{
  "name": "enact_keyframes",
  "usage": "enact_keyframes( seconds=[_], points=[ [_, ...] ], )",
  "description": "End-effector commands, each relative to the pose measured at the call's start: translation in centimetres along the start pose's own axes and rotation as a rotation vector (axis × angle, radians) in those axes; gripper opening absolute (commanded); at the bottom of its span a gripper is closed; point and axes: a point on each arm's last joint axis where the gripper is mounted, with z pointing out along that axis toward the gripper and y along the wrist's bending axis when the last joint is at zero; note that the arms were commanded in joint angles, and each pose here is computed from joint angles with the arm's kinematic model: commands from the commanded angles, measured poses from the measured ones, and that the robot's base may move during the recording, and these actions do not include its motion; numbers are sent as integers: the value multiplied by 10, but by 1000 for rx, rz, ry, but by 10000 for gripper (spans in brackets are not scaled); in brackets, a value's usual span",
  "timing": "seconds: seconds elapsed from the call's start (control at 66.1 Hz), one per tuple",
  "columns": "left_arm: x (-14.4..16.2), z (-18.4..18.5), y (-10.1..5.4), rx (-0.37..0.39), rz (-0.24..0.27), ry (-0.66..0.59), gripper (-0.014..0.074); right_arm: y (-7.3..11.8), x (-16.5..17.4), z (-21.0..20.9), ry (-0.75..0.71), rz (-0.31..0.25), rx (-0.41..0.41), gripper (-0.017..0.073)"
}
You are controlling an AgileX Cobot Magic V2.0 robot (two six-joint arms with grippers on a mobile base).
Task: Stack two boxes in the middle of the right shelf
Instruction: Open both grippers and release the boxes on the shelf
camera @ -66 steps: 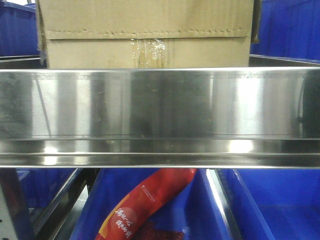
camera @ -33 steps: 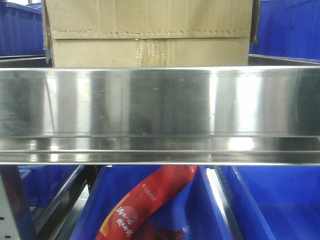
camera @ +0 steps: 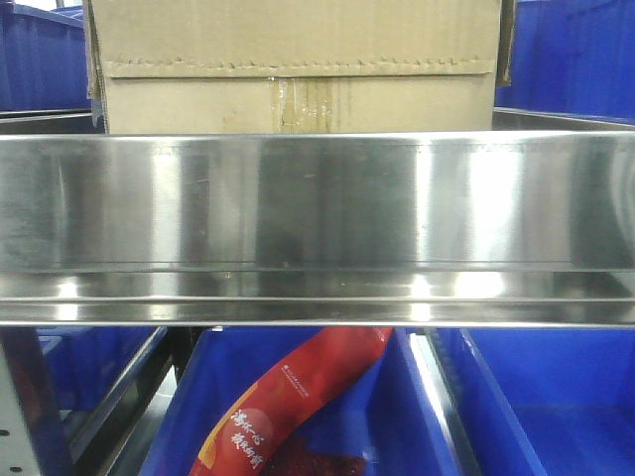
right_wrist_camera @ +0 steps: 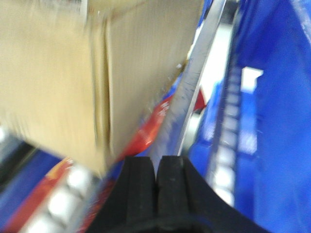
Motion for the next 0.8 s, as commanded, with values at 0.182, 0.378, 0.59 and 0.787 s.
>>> enact_keyframes(
  seconds=[0.182, 0.378, 0.59, 0.787],
  points=[
    [47, -30, 0, 18, -16, -130, -111, 6, 61, -44, -189, -35, 44, -162],
    [59, -44, 1, 20, -25, -184, -111, 10, 80, -72, -324, -41, 59, -162],
    [59, -47, 2, 17, -22, -196, -111, 10, 81, -80, -359, -43, 63, -162],
    [59, -47, 2, 16, -21, -196, -111, 10, 81, -80, -359, -43, 63, -162]
  ],
)
